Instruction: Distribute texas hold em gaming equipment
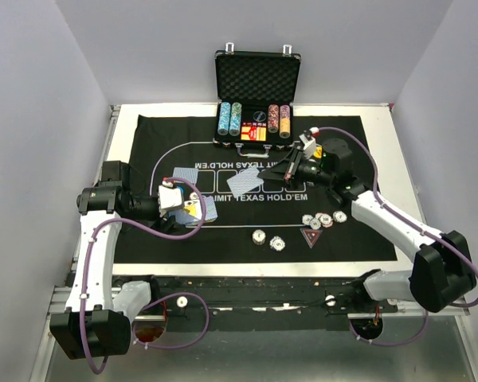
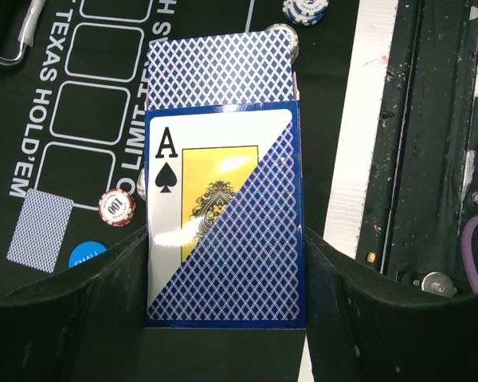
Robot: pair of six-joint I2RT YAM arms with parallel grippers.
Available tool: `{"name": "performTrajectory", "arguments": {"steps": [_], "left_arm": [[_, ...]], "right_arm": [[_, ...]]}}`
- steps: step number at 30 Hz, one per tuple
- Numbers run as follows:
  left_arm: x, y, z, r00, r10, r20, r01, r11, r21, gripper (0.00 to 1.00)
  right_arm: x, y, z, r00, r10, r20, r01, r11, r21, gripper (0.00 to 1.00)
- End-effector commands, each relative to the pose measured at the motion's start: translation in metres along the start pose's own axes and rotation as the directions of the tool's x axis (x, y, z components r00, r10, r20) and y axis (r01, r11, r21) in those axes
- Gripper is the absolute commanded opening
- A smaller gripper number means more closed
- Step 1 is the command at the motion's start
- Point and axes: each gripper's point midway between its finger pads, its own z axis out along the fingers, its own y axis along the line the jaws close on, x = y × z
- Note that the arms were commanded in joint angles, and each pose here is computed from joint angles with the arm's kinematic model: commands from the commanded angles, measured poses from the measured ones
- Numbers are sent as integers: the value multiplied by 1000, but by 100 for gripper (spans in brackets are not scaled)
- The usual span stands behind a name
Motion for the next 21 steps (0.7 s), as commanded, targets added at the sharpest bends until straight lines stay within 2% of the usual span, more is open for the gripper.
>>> {"name": "performTrajectory", "arguments": {"steps": [1, 7, 12, 18, 21], "left_arm": [[-17, 4, -2, 997, 41, 64, -40, 999, -14, 47], [-17, 3, -3, 997, 42, 61, -41, 999, -16, 47], [-17, 3, -3, 997, 43, 61, -42, 999, -16, 47], [-17, 1, -3, 997, 40, 59, -39, 999, -12, 47], [-16, 1, -3, 998, 38, 58, -37, 999, -13, 47]], "right_arm": [[-12, -8, -17, 1000, 28, 11, -27, 1000, -9, 1], [-85, -57, -52, 980, 64, 187, -79, 994, 75, 1], [-149, -114, -90, 932, 96, 349, -163, 972, 170, 1], [-179, -182, -116, 882, 105, 460, -271, 911, 311, 1], [-198, -200, -132, 839, 42, 543, -286, 883, 373, 1]]}}
